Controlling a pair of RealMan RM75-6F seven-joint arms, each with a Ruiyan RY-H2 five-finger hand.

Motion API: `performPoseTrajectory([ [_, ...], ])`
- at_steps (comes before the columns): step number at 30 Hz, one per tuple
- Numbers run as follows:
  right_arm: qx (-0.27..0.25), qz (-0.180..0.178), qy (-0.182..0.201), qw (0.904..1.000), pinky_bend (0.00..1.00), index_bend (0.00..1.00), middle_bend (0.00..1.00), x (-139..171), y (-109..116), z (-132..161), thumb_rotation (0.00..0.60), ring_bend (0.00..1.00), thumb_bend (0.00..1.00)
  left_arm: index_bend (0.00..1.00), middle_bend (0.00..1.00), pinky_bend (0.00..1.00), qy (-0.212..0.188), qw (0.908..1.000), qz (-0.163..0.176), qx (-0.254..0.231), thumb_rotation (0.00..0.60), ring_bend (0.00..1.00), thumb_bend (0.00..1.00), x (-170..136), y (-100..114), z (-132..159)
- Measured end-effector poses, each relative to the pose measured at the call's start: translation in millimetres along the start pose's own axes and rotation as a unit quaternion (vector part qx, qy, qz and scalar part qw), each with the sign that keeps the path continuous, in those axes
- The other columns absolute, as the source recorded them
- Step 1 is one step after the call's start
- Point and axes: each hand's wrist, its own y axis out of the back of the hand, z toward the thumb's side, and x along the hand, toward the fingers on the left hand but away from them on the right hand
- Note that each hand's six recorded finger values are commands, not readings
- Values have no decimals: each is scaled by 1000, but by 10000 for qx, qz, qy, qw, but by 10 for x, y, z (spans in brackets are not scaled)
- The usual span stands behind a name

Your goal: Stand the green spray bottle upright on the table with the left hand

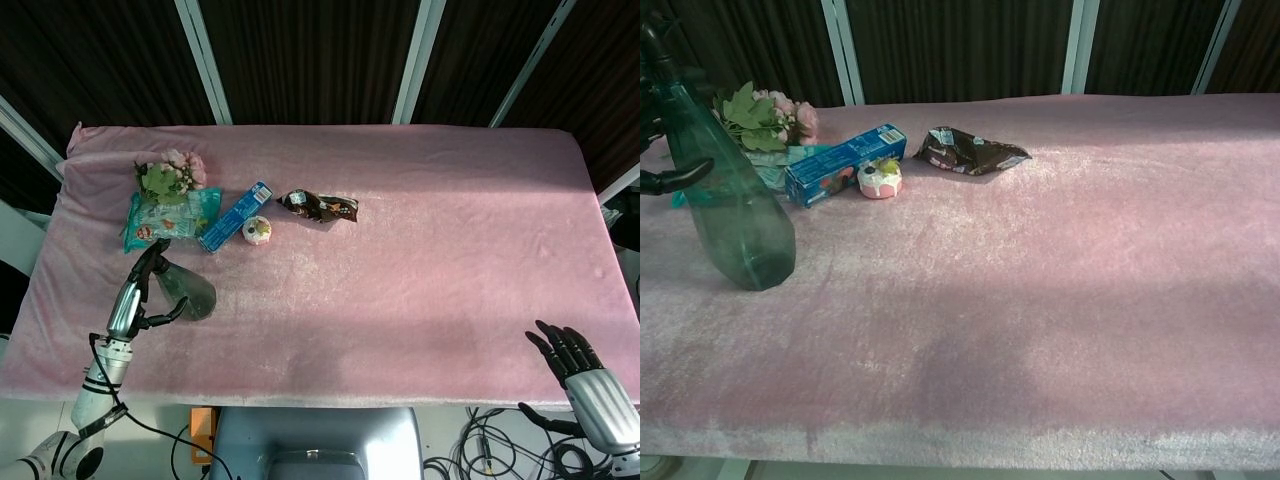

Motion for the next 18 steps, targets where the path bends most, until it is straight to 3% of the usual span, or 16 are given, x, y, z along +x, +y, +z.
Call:
performPoseTrajectory([
  [6, 14, -25, -31, 10000, 0, 0, 0, -5, 8, -7, 600, 0, 335, 65, 18, 0, -7, 9982, 99, 596, 600, 0, 305, -152, 281, -78],
  [9, 18, -35, -61, 10000, 0, 0, 0, -3, 8, -14, 600, 0, 335, 19, 16, 0, 129, 9928, 12, 1188, 600, 0, 307, -268, 446, -182],
  [11, 38, -35, -73, 10000, 0, 0, 0, -6, 5, -14, 600, 0, 335, 4, 16, 0, 268, 9843, -78, 1742, 600, 0, 313, -363, 544, -262],
  [12, 49, -38, -77, 10000, 0, 0, 0, -9, 4, -13, 600, 0, 335, 2, 16, 0, 327, 9789, -96, 2016, 600, 0, 314, -406, 586, -293],
  [15, 95, -50, -98, 9999, 0, 0, 0, -22, -7, -9, 600, 0, 335, 0, 14, 0, 500, 9504, -67, 3068, 600, 0, 322, -569, 712, -380],
  [18, 140, -48, -137, 9998, 0, 0, 0, -39, -27, -8, 600, 0, 335, 0, 12, 0, 638, 9074, -35, 4155, 600, 0, 336, -767, 795, -452],
])
